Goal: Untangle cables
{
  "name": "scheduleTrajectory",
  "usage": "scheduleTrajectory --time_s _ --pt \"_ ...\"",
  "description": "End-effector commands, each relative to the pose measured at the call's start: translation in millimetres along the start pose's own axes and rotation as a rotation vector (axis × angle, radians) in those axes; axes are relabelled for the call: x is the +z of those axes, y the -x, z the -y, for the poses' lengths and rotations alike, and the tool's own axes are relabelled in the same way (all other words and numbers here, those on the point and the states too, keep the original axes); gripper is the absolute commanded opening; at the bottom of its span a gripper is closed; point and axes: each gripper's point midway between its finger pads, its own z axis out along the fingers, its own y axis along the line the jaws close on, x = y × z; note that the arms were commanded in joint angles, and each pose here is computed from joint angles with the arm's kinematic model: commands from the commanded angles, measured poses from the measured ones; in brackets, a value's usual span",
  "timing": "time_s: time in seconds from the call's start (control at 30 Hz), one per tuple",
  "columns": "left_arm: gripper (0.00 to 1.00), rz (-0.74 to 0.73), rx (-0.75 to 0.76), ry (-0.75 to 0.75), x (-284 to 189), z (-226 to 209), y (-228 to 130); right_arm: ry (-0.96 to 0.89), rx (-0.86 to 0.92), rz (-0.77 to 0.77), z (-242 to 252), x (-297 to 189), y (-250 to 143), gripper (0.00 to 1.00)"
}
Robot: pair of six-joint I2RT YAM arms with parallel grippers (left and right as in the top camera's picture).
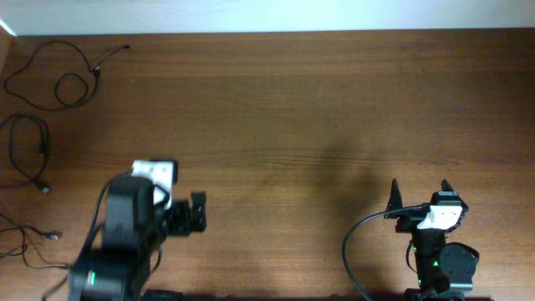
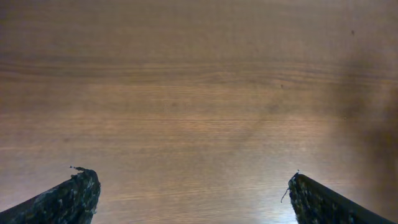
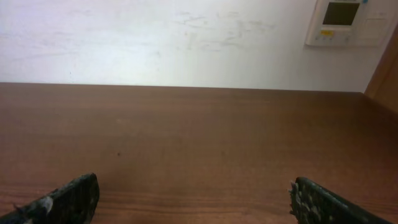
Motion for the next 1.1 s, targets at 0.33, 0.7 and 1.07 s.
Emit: scheduleTrajectory --time_s 0.33,0.7,1.07 --pt "0.99 0.384 0.215 0.053 28 -15 -2 -0.005 0.010 -0.002 0 0 -2 0.98" --pt "0.99 0.683 0.192 0.077 41 -28 9 -0.005 0.010 -0.002 0 0 -2 0.98" --pt "0.99 0.807 0.178 0.125 44 -42 3 -0.005 0.010 -0.002 0 0 -2 0.98"
